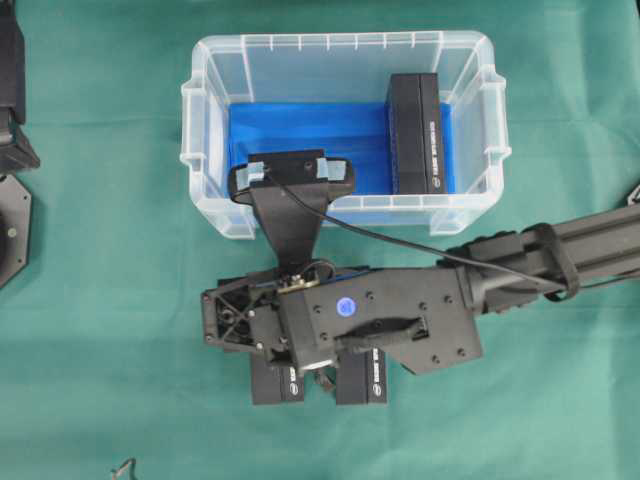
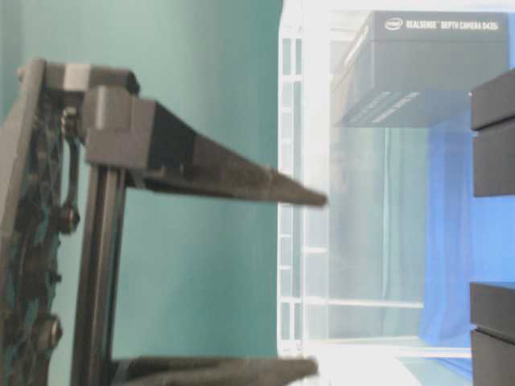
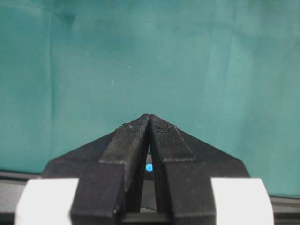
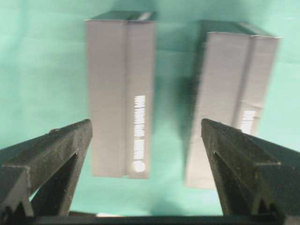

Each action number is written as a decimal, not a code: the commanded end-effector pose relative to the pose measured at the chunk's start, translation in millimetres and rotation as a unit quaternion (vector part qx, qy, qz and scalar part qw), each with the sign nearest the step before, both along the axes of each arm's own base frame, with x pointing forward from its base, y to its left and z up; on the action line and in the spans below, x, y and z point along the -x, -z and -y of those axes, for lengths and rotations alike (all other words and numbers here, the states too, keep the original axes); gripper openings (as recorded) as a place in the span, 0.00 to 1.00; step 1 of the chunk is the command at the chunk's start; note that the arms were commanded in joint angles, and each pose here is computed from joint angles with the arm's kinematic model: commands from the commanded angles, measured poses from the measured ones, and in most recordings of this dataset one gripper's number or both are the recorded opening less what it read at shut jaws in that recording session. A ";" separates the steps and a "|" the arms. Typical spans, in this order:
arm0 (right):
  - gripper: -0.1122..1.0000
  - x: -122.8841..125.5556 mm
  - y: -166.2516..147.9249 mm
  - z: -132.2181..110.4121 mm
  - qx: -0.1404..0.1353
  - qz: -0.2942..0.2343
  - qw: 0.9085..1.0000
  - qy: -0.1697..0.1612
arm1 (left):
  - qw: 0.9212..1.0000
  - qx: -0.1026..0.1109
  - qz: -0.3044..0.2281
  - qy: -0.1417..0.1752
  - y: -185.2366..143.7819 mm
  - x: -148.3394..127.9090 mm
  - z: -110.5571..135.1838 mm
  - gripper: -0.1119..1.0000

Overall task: Take the box out of the case with the right arm.
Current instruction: 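Open the right gripper and withdraw it to the right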

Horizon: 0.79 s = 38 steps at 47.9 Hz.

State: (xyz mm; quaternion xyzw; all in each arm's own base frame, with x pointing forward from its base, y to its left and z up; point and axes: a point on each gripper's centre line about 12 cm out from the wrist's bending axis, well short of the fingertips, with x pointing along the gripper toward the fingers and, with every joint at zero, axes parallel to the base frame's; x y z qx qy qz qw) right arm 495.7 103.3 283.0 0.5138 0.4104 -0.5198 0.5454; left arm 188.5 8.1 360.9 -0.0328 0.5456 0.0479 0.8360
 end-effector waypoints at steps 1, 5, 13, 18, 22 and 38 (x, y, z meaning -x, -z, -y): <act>0.92 16.0 -34.2 -0.1 -0.006 0.021 1.000 -0.002 | 1.000 -0.002 0.015 -0.003 -8.4 -0.9 -1.0 0.10; 0.92 25.6 -35.8 -2.2 -0.005 0.013 1.000 -0.005 | 1.000 -0.001 0.015 -0.002 -8.1 -0.4 -0.7 0.10; 0.92 50.9 -38.8 -3.3 -0.005 0.013 1.000 -0.005 | 1.000 -0.001 0.014 -0.005 -8.5 -0.1 -0.9 0.10; 0.92 69.8 -39.4 -5.3 -0.009 0.015 1.000 0.001 | 1.000 -0.001 0.013 -0.004 -8.2 -0.4 -0.9 0.10; 0.92 89.0 -38.4 -5.0 -0.009 0.009 1.000 0.007 | 1.000 -0.001 0.012 -0.003 -7.9 -0.8 -1.0 0.10; 0.92 187.0 -35.0 -7.3 -0.029 -0.002 0.999 0.026 | 1.000 -0.002 0.010 -0.001 -7.2 -1.4 -1.0 0.10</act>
